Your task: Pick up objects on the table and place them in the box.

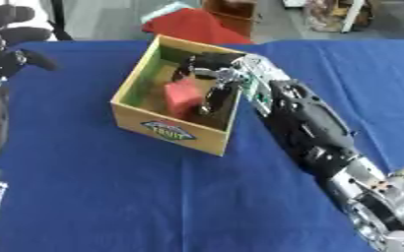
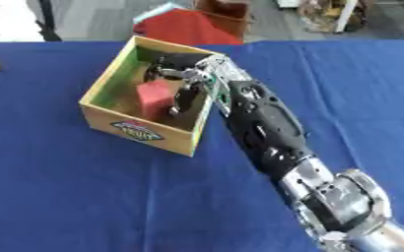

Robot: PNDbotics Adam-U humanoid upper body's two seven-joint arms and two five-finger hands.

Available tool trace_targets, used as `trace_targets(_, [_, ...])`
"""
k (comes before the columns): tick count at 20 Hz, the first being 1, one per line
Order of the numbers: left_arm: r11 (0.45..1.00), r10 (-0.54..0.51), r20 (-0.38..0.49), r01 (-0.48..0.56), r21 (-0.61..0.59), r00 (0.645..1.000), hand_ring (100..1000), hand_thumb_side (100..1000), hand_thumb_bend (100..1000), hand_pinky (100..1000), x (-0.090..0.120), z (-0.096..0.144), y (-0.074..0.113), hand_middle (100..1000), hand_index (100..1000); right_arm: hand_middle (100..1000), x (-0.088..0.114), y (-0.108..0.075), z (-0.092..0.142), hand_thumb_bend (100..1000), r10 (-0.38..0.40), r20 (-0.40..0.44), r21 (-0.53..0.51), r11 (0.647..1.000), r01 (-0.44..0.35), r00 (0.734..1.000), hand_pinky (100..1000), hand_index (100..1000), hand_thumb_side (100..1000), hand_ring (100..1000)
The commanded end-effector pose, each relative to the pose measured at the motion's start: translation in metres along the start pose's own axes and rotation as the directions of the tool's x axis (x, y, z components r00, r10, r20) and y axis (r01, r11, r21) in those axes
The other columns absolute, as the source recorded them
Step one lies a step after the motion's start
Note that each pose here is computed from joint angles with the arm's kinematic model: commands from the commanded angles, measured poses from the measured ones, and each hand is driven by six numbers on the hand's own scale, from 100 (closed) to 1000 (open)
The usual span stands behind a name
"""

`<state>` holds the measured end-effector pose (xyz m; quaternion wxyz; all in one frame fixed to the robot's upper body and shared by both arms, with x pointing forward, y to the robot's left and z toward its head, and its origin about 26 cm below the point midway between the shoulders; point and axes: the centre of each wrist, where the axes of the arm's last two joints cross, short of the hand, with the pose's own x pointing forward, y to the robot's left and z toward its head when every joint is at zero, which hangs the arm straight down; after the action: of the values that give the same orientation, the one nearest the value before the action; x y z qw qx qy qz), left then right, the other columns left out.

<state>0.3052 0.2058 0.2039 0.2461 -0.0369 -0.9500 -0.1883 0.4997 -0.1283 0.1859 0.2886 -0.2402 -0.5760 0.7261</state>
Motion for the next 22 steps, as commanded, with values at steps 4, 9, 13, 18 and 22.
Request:
trace_targets(4, [1.0,0.003,0.03,-0.003,-0.008,1.0,755,867,100,570,0.006,-0.006,0.001,771,854,807,0.006,-0.029,0.002,385,0.017,-0.003,-0.099,0.995,-0.017,1.0,865,879,100,857])
trace_targets(9, [1.0,-0.005,0.023,0.005,-0.01,1.0,756,867,100,570,0.005,-0.005,0.002,771,854,800,-0.008,-0.033,0.021,319,0.039,0.0,-0.13,0.991,-0.039,0.999,858,874,100,850])
trace_targets(13, [1.0,-0.005,0.022,0.005,-0.016,1.0,756,867,100,570,0.005,-0.005,0.001,772,854,795,-0.028,-0.048,0.049,336,0.069,-0.017,-0.174,0.982,-0.071,0.997,852,874,100,839])
trace_targets(18, [1.0,-0.008,0.016,0.009,-0.021,1.0,756,864,100,570,0.005,-0.003,0.002,772,853,793,-0.027,-0.074,0.068,304,0.083,-0.024,-0.227,0.97,-0.087,0.996,854,878,100,835])
trace_targets(22, [1.0,-0.013,0.012,0.013,-0.019,1.0,756,863,100,570,0.005,-0.002,0.003,772,853,788,-0.026,-0.089,0.086,281,0.1,-0.019,-0.258,0.961,-0.101,0.995,856,876,100,834])
